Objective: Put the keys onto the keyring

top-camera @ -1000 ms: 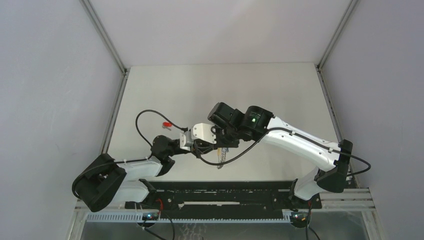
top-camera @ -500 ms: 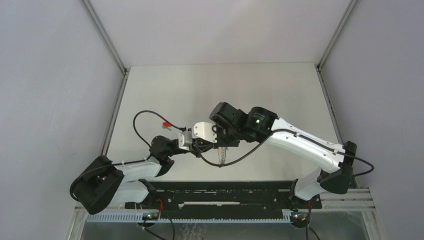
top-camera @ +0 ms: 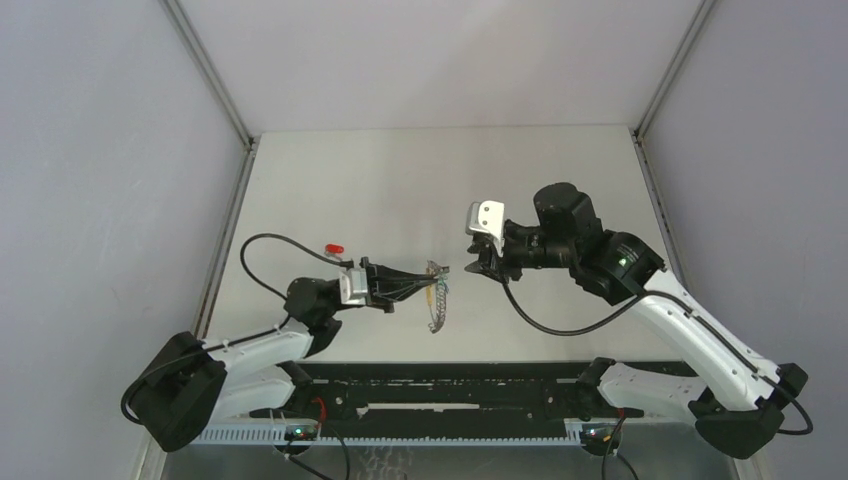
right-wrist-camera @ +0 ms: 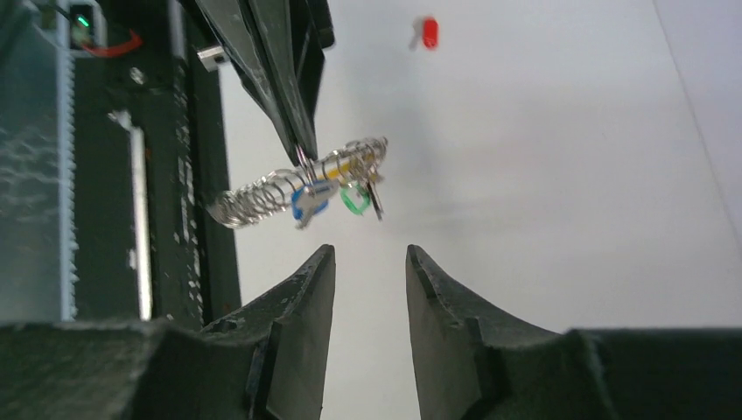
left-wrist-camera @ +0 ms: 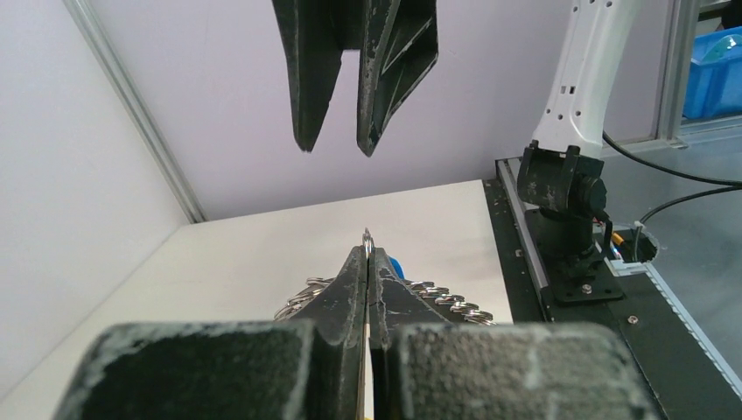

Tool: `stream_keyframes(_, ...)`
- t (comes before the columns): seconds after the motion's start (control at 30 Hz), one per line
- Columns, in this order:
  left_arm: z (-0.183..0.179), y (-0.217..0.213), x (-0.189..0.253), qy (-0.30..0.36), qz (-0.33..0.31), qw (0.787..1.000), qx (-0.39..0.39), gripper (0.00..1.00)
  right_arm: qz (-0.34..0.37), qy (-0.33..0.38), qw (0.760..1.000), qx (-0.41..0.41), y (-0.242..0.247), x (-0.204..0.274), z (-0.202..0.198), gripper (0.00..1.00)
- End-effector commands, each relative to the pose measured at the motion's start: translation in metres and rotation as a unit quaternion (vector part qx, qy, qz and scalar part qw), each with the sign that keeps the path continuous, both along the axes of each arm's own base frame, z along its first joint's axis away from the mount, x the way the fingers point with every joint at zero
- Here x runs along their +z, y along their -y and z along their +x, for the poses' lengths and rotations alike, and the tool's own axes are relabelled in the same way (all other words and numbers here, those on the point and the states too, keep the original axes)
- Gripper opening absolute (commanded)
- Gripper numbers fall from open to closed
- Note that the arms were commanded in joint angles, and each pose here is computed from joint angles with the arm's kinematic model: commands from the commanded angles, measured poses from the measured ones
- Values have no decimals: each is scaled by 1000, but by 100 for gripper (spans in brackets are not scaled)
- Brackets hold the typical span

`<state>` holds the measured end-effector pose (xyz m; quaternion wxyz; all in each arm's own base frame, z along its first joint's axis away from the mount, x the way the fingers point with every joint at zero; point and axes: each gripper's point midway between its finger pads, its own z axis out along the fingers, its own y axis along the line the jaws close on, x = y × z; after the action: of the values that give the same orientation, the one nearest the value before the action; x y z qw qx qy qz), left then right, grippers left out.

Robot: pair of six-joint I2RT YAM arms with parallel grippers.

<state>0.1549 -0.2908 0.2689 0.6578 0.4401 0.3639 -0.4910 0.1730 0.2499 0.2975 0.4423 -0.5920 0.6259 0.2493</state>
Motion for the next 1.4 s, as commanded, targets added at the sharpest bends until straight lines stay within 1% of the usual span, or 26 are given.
stream_keyframes(0.0, -4, -9, 42, 72, -53, 996, 16, 0, 107, -30, 992, 62, -27, 28, -8, 36)
stream_keyframes(0.1, -3, -11, 49, 83, -60, 994, 22, 0, 127, -62, 987, 79, -29, 25, -10, 35)
stream_keyframes(0.37, 1, -12, 59, 92, -71, 993, 31, 0, 140, -97, 980, 104, -42, 19, -12, 35)
stream_keyframes(0.8, 2, -13, 61, 90, -75, 993, 35, 0, 118, -137, 977, 111, -48, -4, -11, 26)
stream_keyframes(0.93, 1, -14, 62, 91, -76, 992, 35, 0, 115, -139, 977, 110, -49, -7, -9, 21)
stream_keyframes(1.23, -2, -16, 65, 96, -79, 992, 34, 0, 107, -147, 977, 109, -48, -13, -8, 3)
stream_keyframes(1.3, -5, -18, 67, 102, -82, 991, 31, 0, 106, -152, 976, 111, -46, -15, -9, 0)
stream_keyframes(1.37, -9, -20, 71, 108, -86, 990, 30, 0, 107, -158, 975, 114, -46, -15, -10, 0)
